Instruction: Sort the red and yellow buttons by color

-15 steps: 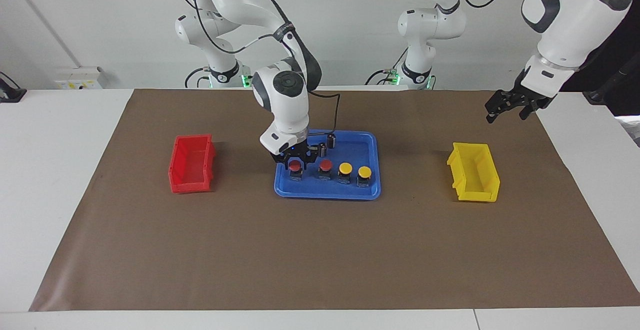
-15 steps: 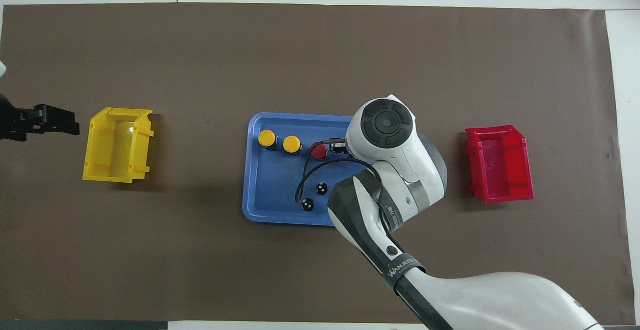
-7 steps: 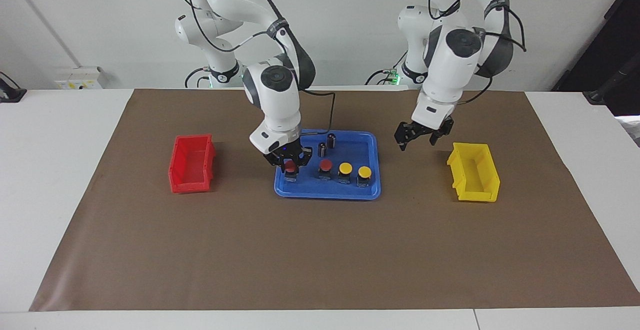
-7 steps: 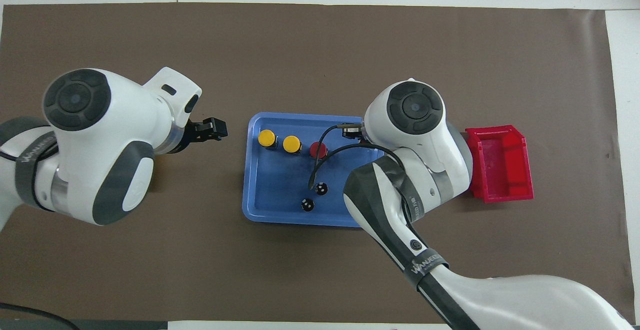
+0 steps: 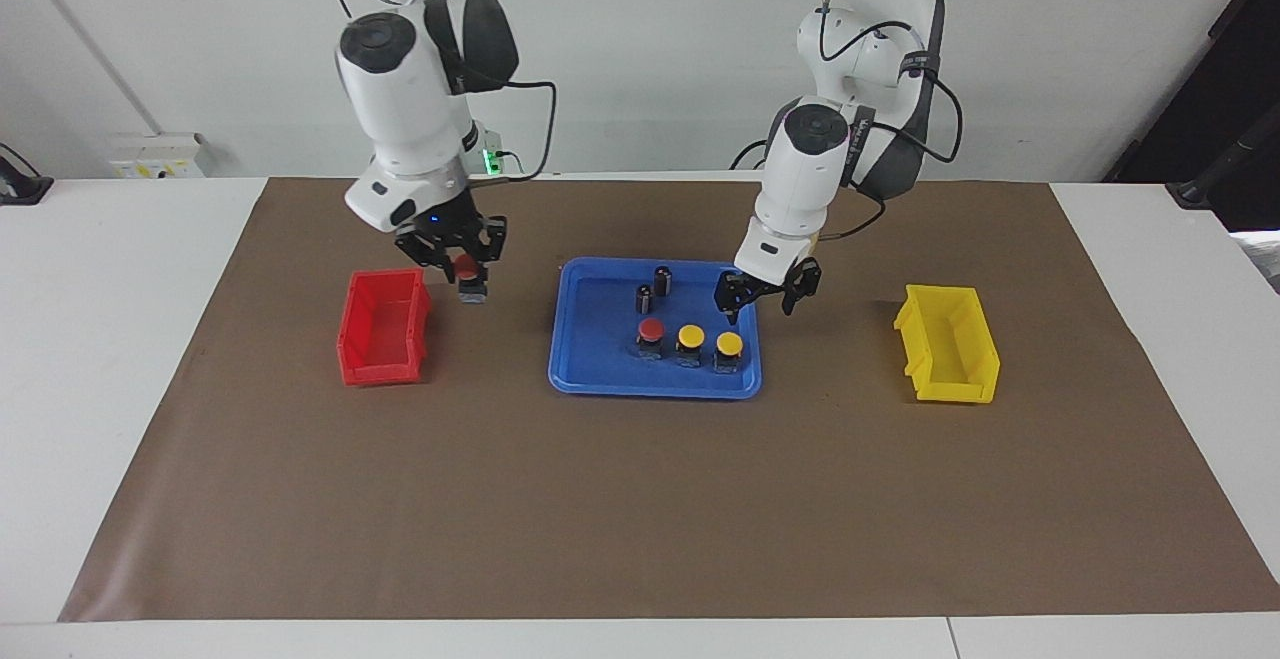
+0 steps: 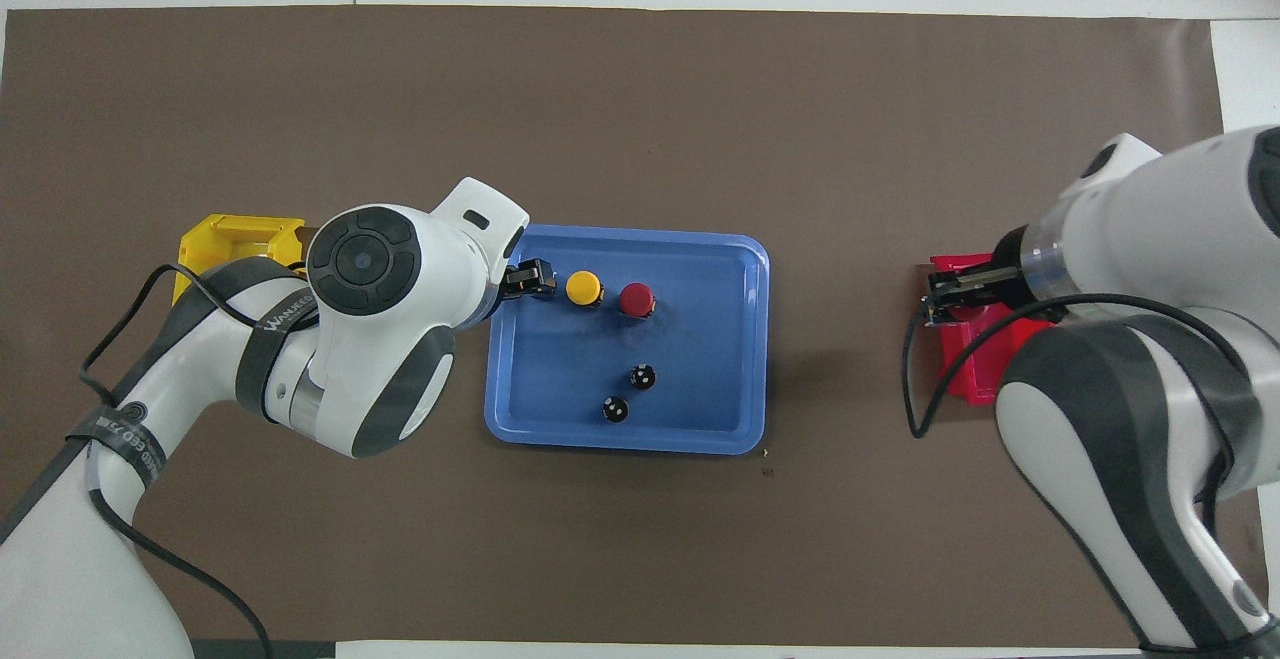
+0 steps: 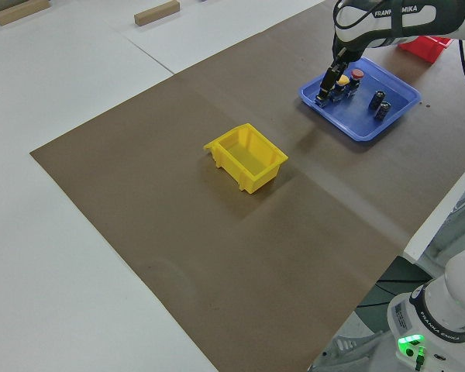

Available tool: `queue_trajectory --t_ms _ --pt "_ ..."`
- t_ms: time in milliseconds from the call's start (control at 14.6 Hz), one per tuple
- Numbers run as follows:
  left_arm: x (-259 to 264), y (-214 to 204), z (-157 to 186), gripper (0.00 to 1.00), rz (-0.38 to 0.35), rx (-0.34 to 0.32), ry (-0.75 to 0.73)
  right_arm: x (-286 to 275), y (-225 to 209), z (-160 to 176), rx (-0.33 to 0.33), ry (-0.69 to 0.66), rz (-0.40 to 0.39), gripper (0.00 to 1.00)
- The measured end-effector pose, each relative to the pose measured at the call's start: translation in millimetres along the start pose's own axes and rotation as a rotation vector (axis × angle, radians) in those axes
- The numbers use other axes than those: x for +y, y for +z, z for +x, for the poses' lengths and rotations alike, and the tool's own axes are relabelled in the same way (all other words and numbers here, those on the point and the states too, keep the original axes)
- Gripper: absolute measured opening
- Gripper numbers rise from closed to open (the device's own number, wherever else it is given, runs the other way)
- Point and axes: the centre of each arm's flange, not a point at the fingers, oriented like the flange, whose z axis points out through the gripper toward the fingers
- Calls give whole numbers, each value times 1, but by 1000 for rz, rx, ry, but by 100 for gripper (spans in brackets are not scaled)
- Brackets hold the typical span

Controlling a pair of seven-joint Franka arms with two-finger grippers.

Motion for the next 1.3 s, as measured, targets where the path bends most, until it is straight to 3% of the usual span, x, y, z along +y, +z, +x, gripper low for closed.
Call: queue_trajectory --t_ms 411,960,1302 --pt "9 -2 -2 86 -24 20 8 81 52 -37 35 -54 -4 41" --pt "21 27 -2 86 -19 6 8 78 101 -52 57 -49 -12 41" --pt "28 21 6 73 -42 24 -5 75 127 -60 64 -41 -8 41"
